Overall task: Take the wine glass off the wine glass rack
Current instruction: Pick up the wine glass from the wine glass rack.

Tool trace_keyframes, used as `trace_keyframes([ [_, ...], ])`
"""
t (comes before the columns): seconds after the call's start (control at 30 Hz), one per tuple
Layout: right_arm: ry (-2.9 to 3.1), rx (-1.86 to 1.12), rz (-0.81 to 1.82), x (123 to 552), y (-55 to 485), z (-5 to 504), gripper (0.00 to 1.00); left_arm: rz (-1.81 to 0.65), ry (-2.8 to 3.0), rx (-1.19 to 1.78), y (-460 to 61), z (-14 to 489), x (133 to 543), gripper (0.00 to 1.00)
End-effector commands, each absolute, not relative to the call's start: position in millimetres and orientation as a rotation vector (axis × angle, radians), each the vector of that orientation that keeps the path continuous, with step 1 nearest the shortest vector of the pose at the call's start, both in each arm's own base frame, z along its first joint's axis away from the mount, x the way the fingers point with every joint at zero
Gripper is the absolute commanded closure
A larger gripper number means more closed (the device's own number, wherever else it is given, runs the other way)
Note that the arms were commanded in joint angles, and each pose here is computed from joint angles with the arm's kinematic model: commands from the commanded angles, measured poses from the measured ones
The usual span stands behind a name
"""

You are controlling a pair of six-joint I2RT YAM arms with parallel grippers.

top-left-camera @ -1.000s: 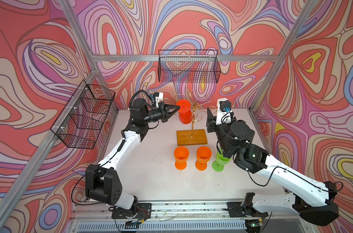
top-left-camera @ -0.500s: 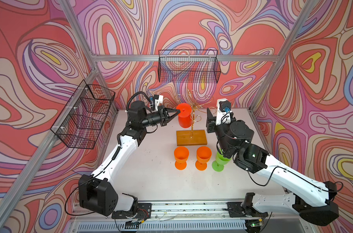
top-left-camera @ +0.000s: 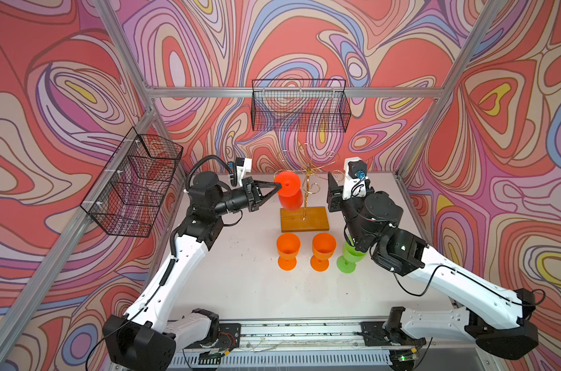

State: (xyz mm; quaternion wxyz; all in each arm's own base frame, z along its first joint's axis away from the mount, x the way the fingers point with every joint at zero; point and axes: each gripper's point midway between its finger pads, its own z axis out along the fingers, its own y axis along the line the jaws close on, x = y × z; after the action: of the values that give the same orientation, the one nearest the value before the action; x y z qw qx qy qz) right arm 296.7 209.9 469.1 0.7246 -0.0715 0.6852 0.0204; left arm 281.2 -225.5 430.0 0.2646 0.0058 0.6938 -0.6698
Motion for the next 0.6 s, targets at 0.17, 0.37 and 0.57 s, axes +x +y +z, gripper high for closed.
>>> trace_keyframes([
  [0.17, 1.489, -0.153, 0.313, 286, 212, 480, 0.42, -1.812, 1.804, 0.123, -218, 462, 240, 1.0],
  [0.37, 1.451, -0.175, 0.559, 269, 210, 498, 0.39, -1.812, 1.662, 0.279, -214, 503, 213, 1.0],
  [0.57, 1.417, -0.223, 0.748, 257, 220, 510, 0.31, -1.794, 1.514, 0.417, -211, 538, 196, 1.0],
])
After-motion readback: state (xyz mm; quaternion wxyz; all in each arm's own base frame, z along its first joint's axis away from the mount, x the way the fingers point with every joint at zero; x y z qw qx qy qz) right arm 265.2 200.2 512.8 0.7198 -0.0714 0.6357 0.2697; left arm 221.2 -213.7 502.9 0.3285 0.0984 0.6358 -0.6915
